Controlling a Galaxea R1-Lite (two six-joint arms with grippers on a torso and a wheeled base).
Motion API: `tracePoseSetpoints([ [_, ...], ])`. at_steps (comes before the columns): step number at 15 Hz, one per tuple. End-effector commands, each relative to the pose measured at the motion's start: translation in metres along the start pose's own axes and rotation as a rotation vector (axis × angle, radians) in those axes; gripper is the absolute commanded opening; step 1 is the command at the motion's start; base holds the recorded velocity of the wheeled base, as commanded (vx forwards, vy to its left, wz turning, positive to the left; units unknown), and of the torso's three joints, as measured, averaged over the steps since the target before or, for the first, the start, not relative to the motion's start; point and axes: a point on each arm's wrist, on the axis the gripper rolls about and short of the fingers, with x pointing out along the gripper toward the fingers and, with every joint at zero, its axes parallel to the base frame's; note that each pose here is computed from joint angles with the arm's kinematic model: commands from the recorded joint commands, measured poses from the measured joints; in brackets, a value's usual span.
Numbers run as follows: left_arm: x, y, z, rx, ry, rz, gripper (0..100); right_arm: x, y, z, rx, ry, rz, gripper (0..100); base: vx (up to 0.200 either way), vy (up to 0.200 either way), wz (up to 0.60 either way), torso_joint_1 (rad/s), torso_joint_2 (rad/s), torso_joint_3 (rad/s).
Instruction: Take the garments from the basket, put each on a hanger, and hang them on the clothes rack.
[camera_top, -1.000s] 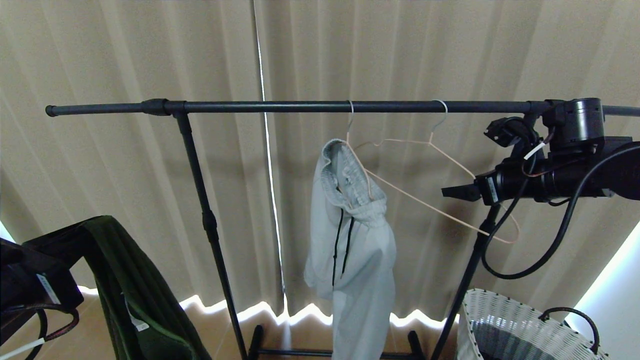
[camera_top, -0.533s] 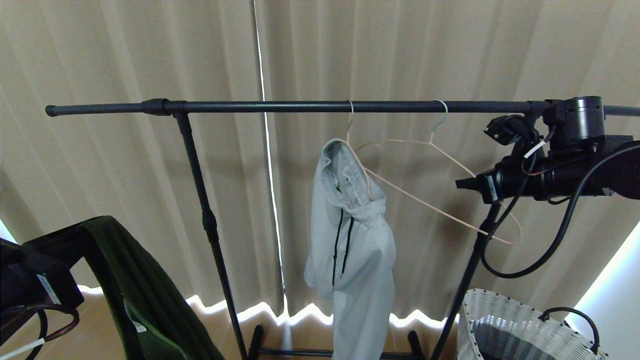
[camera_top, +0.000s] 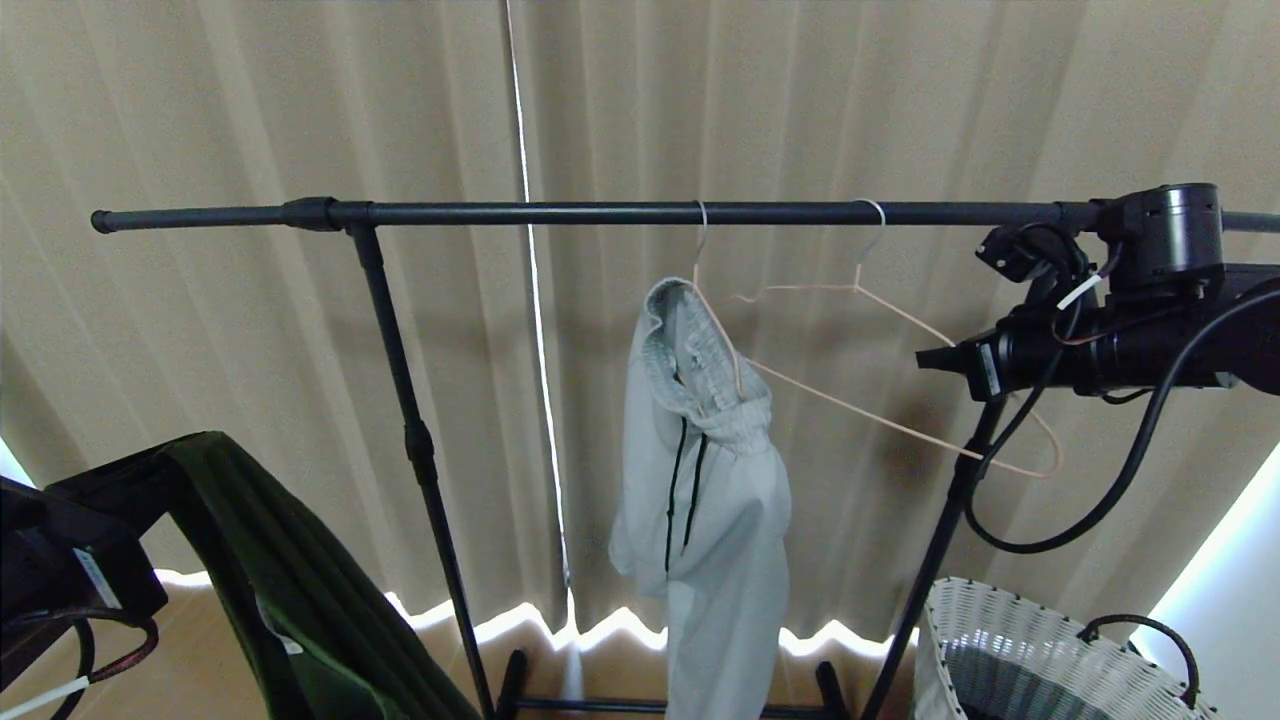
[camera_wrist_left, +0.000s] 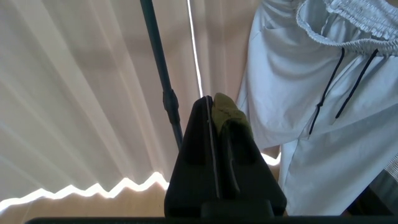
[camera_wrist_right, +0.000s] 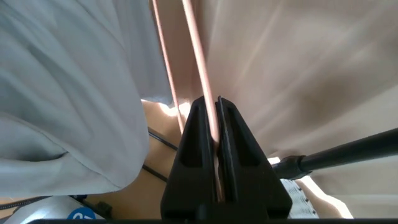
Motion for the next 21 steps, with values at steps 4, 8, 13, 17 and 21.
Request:
tracePoseSetpoints([
  [4, 0.0, 0.0, 0.0, 0.0, 0.001, 0.0, 0, -0.031, 0.006, 0.011, 0.09, -0.074, -0.015, 0, 0.0, 0.0, 0.0, 0.0, 0.0, 0.0],
  [8, 0.0, 0.0, -0.002, 0.018, 0.008, -0.001, 0, -0.047, 0.009, 0.011, 0.144, -0.13, -0.026, 0, 0.0, 0.0, 0.0, 0.0, 0.0, 0.0],
  [13, 0.001, -0.001, -0.003, 0.02, 0.014, -0.004, 0, -0.063, 0.013, -0.002, 0.14, -0.182, -0.037, 0, 0.0, 0.0, 0.0, 0.0, 0.0, 0.0],
  [17, 0.0, -0.001, -0.006, 0.042, 0.02, -0.003, 0, -0.082, 0.021, -0.013, 0.139, -0.186, -0.037, 0, 0.0, 0.0, 0.0, 0.0, 0.0, 0.0],
  [21, -0.001, 0.0, -0.009, 0.031, 0.029, 0.006, 0, -0.123, 0.04, -0.045, 0.137, -0.196, -0.047, 0, 0.0, 0.0, 0.0, 0.0, 0.0, 0.0],
])
